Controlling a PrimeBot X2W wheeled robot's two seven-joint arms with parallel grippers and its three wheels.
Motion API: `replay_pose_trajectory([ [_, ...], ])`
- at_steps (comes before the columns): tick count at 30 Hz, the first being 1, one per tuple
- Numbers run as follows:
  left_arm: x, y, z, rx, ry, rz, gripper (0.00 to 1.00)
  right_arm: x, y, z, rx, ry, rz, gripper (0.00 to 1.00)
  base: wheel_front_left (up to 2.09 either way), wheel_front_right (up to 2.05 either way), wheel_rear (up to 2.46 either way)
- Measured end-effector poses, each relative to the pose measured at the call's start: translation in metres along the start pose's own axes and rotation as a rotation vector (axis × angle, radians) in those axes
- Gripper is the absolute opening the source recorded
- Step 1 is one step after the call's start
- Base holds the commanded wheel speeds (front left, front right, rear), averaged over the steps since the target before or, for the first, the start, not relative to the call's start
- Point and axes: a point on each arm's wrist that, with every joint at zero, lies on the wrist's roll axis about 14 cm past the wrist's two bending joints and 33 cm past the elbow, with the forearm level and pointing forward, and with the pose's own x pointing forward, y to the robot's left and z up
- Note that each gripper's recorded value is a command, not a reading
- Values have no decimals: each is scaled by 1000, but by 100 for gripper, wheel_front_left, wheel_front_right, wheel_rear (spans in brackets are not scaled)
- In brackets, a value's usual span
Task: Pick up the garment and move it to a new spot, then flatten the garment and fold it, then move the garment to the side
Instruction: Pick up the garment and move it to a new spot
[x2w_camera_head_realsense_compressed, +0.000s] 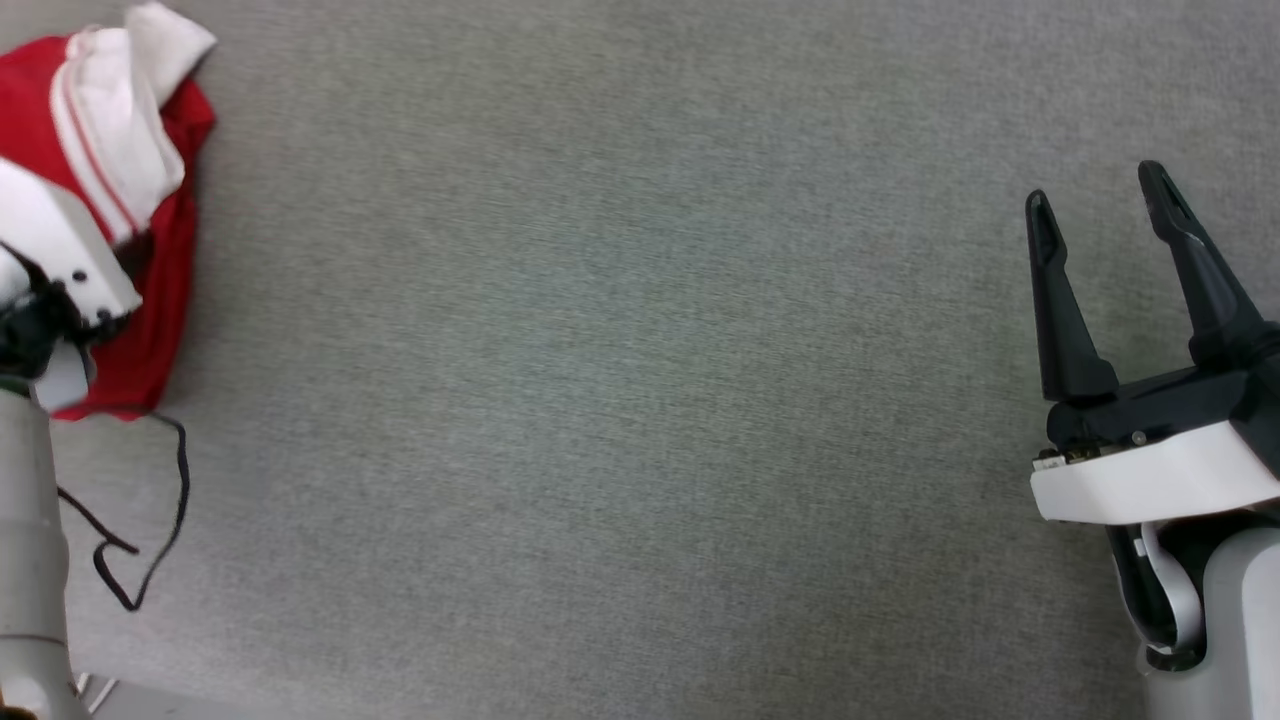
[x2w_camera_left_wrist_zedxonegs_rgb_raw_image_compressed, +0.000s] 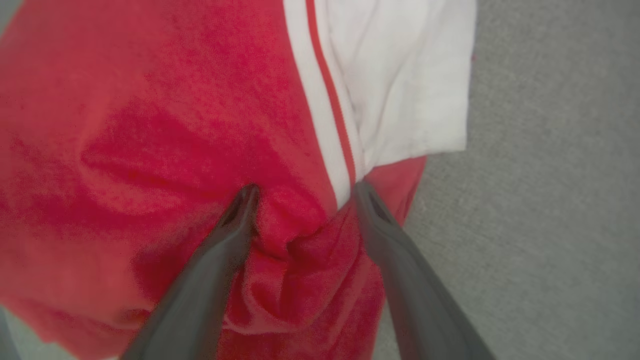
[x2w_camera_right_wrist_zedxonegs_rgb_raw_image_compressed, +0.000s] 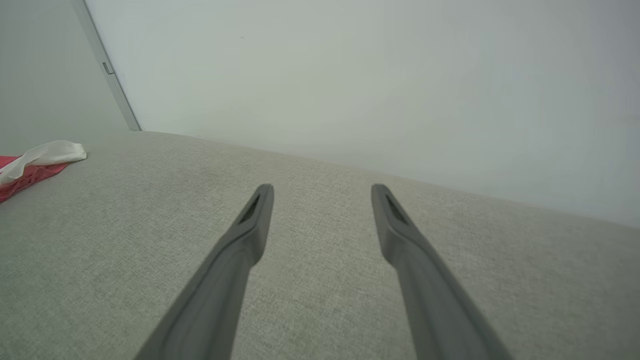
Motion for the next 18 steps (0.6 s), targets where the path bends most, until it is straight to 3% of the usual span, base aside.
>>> replay_pose_trajectory([
  [5,21,-2,-38,-98,166,-3,100,-3,-14,-12,2,21,-37,100,0,0,0],
  [6,22,-2,-40,-109,170,2,94,-4,-16,-13,1,23,-41,100,0,0,0],
  [7,23,-2,-41,-111,171,2,46,-4,-17,-14,0,25,-43,100,0,0,0],
  [9,22,-1,-41,-123,156,3,0,-5,-18,-13,0,24,-46,100,0,0,0],
  [14,13,10,-31,-97,39,34,0,-4,-14,-4,-2,7,-40,100,0,0,0],
  [18,-9,15,11,-40,-185,55,0,-7,-6,10,1,-17,-28,100,0,0,0],
])
